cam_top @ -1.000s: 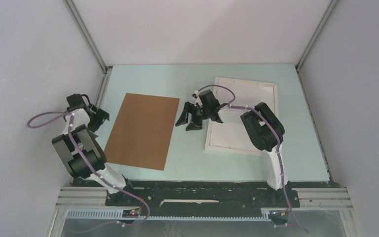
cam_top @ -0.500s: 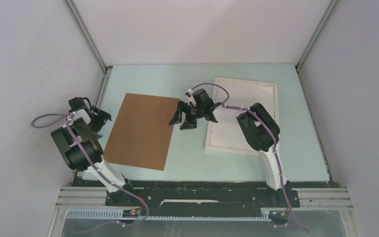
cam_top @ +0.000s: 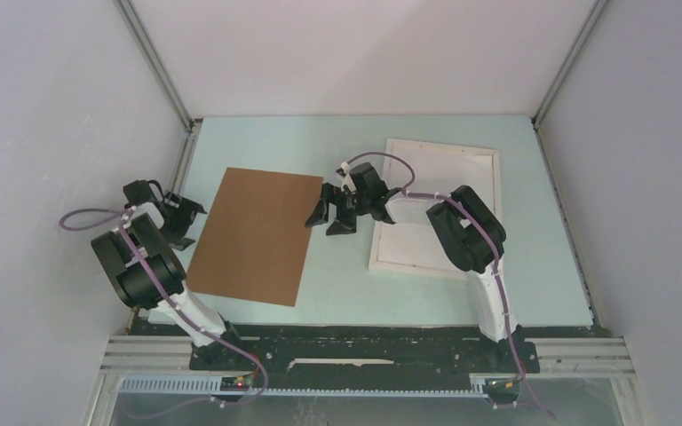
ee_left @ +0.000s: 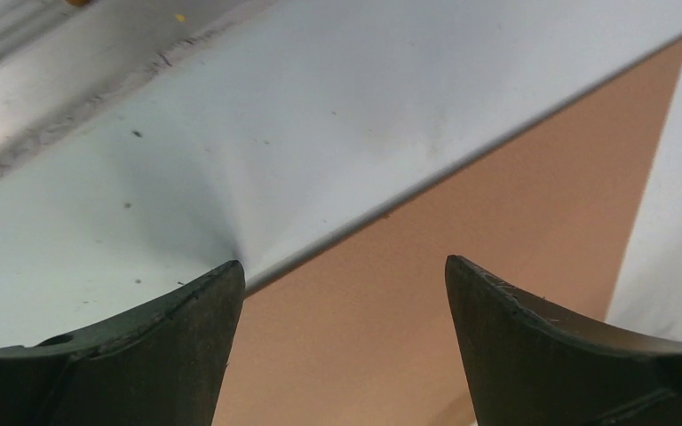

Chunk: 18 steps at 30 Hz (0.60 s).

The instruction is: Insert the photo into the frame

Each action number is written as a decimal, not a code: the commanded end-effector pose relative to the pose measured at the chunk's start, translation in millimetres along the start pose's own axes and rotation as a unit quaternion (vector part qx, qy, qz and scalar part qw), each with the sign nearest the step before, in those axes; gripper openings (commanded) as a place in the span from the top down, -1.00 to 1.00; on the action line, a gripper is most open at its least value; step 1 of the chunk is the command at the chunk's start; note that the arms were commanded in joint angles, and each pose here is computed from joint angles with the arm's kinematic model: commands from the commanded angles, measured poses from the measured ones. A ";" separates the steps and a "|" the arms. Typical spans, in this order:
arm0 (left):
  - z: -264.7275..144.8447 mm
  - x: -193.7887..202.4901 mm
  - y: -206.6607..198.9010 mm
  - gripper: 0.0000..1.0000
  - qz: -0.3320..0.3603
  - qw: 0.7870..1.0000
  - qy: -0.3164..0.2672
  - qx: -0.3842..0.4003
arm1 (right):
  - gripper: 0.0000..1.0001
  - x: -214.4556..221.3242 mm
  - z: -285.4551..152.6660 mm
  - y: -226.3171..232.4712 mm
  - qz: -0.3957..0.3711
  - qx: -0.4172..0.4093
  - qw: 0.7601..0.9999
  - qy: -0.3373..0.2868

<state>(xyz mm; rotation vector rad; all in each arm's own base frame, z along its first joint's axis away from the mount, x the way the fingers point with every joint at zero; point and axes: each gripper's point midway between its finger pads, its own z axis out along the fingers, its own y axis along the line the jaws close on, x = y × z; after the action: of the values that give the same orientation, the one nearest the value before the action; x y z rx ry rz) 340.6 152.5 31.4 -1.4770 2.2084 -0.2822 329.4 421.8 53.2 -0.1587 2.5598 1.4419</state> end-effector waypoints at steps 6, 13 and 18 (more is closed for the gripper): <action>10.9 75.3 6.8 -0.86 -0.064 0.985 0.151 0.049 | -0.99 -22.1 -24.2 0.5 0.008 0.035 0.998 -0.052; 5.5 111.6 0.9 -0.88 -0.067 0.976 0.190 0.082 | -0.99 -57.1 -50.4 -32.6 0.036 0.074 0.994 -0.077; -1.0 138.4 -5.2 -0.91 -0.052 0.970 0.218 0.096 | -0.99 -90.5 -64.5 -65.8 0.048 0.165 0.979 -0.106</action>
<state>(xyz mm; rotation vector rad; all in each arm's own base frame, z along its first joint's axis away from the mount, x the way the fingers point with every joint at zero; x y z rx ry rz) 346.2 68.6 35.4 -1.4002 2.1710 -0.8664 389.5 359.6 51.7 0.1050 2.5884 1.2213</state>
